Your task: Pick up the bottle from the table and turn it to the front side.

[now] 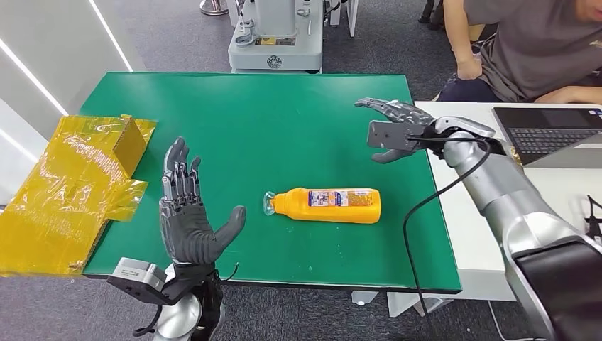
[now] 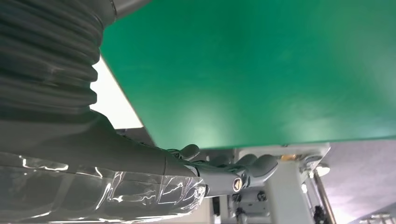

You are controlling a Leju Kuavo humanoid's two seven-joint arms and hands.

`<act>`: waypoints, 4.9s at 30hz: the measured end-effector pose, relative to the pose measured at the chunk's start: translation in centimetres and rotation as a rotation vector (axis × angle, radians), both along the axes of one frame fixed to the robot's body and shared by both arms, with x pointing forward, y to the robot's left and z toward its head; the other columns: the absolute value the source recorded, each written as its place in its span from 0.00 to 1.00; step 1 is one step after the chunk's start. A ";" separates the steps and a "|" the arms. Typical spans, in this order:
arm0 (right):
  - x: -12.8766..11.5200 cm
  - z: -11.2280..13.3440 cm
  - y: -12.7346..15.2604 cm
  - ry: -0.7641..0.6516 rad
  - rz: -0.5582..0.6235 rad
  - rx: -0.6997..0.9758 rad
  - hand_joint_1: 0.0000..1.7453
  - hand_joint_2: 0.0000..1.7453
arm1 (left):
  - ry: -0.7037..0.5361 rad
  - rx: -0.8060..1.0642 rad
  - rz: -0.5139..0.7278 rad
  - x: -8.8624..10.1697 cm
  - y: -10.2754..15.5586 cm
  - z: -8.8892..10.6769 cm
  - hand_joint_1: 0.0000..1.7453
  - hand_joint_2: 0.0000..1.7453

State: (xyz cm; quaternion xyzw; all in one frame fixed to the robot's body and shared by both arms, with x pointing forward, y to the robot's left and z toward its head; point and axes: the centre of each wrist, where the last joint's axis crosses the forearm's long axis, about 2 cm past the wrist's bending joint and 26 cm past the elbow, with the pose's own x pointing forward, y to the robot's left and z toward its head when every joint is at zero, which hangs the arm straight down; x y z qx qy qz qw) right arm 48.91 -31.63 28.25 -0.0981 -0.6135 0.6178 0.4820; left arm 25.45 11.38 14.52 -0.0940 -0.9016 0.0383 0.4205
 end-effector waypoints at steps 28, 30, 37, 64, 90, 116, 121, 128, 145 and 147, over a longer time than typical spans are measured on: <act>-4.8 -13.7 4.4 0.215 -0.008 -0.025 0.00 1.00 | -0.010 -0.002 -0.021 0.3 0.0 0.2 0.00 1.00; -5.2 -14.4 4.3 0.230 -0.007 -0.046 0.00 1.00 | -0.012 -0.003 -0.022 0.4 0.0 0.3 0.00 1.00; -5.6 -15.1 4.3 0.248 -0.004 -0.096 0.00 1.00 | -0.010 -0.003 -0.024 0.5 -0.1 0.3 0.00 1.00; -6.6 -16.6 4.2 0.156 -0.006 -0.086 1.00 1.00 | 0.000 0.004 -0.012 0.5 -0.1 0.0 0.00 1.00; -9.9 -18.0 8.0 -0.474 -0.191 0.450 1.00 1.00 | -0.087 0.102 0.097 3.2 1.5 1.5 0.00 1.00; -15.0 -13.6 12.7 -0.845 -0.182 0.740 1.00 1.00 | -0.065 0.144 -0.088 7.8 -0.9 2.5 0.00 1.00; -15.5 -14.0 14.1 -0.817 -0.158 0.752 1.00 1.00 | -0.078 0.167 -0.144 7.8 -1.7 2.7 0.00 1.00; -16.0 -14.8 15.0 -0.777 -0.142 0.751 1.00 1.00 | -0.107 0.221 -0.166 7.5 -2.4 2.8 0.00 1.00; -16.5 -15.9 15.9 -0.735 -0.106 0.720 1.00 1.00 | -0.080 0.246 -0.227 7.3 -2.9 2.7 0.00 1.00; -16.5 -16.0 15.9 -0.737 -0.102 0.712 1.00 1.00 | -0.067 0.251 -0.247 7.3 -3.0 2.6 0.00 1.00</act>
